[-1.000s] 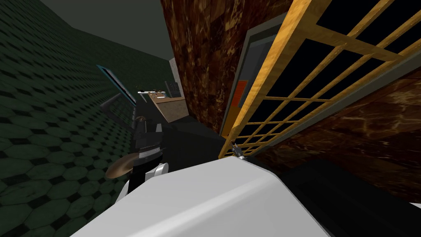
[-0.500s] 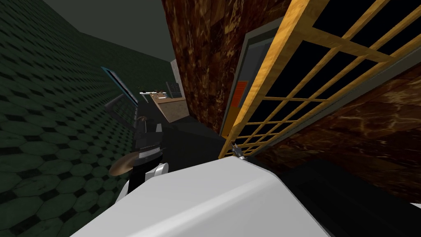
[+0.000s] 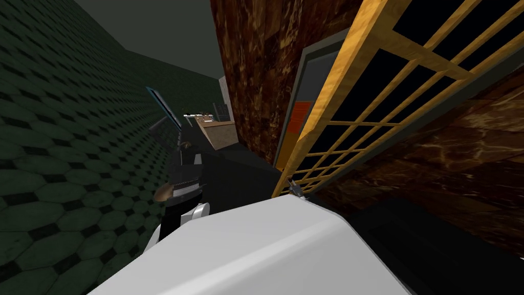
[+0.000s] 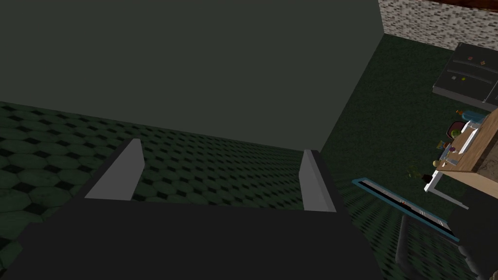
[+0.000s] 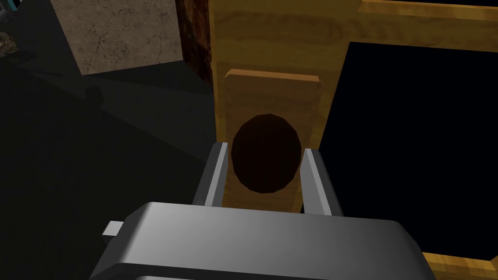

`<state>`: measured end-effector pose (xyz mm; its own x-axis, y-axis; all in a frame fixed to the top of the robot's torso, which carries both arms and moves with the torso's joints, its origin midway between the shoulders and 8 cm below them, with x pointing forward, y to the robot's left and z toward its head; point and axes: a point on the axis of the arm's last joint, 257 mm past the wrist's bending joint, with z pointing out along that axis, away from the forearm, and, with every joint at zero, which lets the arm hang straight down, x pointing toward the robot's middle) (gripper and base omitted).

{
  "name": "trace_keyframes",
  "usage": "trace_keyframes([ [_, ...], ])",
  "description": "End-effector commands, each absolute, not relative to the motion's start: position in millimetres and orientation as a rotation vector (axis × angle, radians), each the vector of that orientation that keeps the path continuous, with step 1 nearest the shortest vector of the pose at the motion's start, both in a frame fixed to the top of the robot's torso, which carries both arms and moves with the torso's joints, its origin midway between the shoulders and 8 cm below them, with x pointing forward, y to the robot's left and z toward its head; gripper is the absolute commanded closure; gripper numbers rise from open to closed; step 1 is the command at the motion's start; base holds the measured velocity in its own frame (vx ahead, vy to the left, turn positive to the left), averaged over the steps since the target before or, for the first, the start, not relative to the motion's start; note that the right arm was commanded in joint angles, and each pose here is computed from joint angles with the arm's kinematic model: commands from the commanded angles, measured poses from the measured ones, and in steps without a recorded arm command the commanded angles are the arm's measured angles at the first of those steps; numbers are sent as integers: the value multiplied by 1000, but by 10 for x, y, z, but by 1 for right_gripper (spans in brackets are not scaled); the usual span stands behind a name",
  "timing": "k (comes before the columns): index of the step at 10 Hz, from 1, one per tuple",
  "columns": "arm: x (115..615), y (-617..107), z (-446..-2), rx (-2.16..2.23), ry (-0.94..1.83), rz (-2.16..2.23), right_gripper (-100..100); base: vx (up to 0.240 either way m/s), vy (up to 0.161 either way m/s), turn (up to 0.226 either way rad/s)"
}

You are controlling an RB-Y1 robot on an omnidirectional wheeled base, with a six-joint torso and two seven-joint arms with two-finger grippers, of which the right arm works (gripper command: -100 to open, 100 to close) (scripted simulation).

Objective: Pull the door open

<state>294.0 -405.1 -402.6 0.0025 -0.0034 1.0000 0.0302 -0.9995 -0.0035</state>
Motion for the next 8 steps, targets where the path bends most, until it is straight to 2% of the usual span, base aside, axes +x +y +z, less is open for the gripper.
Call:
trace_keyframes([
  [1, 2894, -4050, -4003, -2195, -49, -2198, 100, -226, -48, 111],
  [4, 2854, -4011, -4021, -2194, -65, -2180, 100, -146, -40, 57],
  [8, 2789, -4015, -4022, -2184, -83, -2171, 100, -173, -48, 139],
])
